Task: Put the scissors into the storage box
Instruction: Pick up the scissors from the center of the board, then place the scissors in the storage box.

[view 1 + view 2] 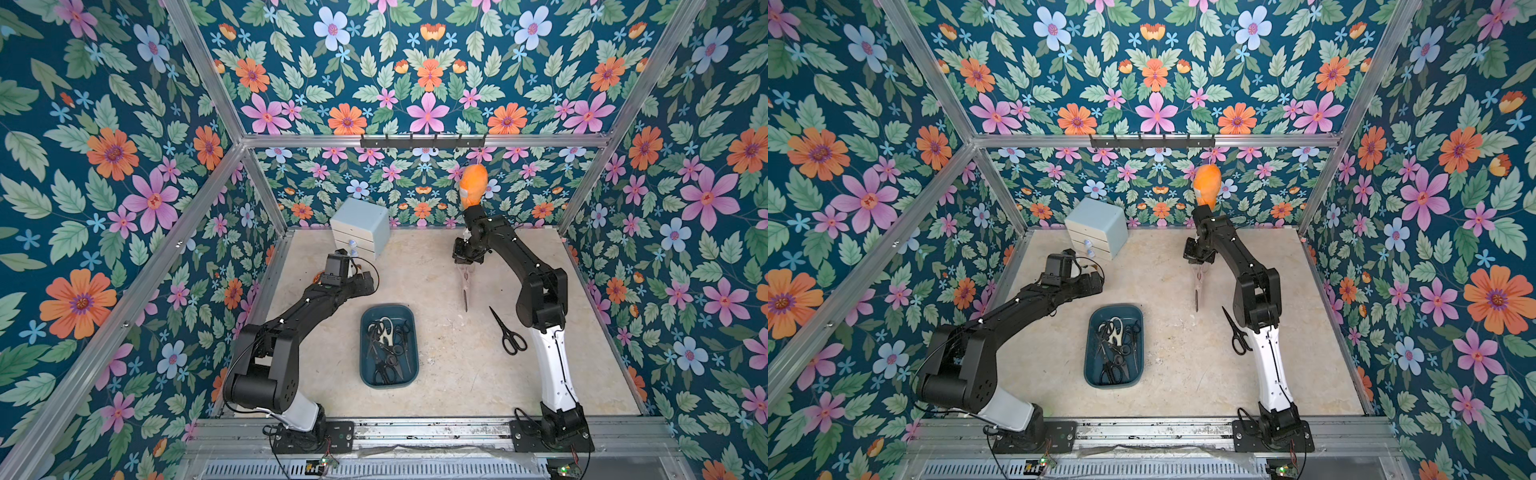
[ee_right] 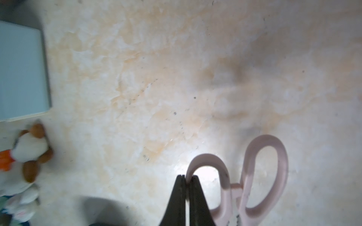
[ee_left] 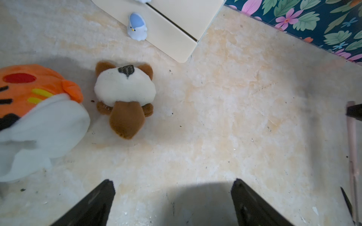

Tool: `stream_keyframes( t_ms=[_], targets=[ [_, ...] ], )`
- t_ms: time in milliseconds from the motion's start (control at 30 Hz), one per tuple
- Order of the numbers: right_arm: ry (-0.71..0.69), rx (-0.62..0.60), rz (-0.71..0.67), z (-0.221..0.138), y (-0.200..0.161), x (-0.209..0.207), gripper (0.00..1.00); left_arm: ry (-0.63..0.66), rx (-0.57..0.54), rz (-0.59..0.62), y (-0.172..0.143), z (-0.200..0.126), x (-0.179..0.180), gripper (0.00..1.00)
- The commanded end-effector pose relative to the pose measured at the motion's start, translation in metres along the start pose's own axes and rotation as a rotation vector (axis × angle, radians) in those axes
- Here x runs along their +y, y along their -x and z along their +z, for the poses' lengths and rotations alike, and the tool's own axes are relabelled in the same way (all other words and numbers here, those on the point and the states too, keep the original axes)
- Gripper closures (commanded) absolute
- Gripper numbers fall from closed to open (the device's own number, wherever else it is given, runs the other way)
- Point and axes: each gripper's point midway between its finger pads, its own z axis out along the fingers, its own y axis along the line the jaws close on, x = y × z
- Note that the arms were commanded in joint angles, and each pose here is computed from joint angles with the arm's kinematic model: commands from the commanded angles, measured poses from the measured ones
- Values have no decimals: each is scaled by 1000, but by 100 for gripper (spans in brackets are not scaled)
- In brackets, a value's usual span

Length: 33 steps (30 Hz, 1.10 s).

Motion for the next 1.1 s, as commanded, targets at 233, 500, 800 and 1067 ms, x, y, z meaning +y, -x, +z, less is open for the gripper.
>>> stream_keyframes(
  t_ms=[233, 500, 800, 1067],
  targets=[
    [215, -140, 129, -61, -40, 98, 100, -26, -104, -3, 33, -11, -8, 2],
    [326, -131, 176, -63, -121, 159, 100, -17, -154, -60, 48, -22, 6, 1],
    [341, -109, 277, -42, -196, 180, 100, -16, -181, -111, 55, -29, 18, 1],
    [308, 1, 329, -10, -246, 187, 100, -15, -196, -124, 59, -33, 23, 1]
  ],
)
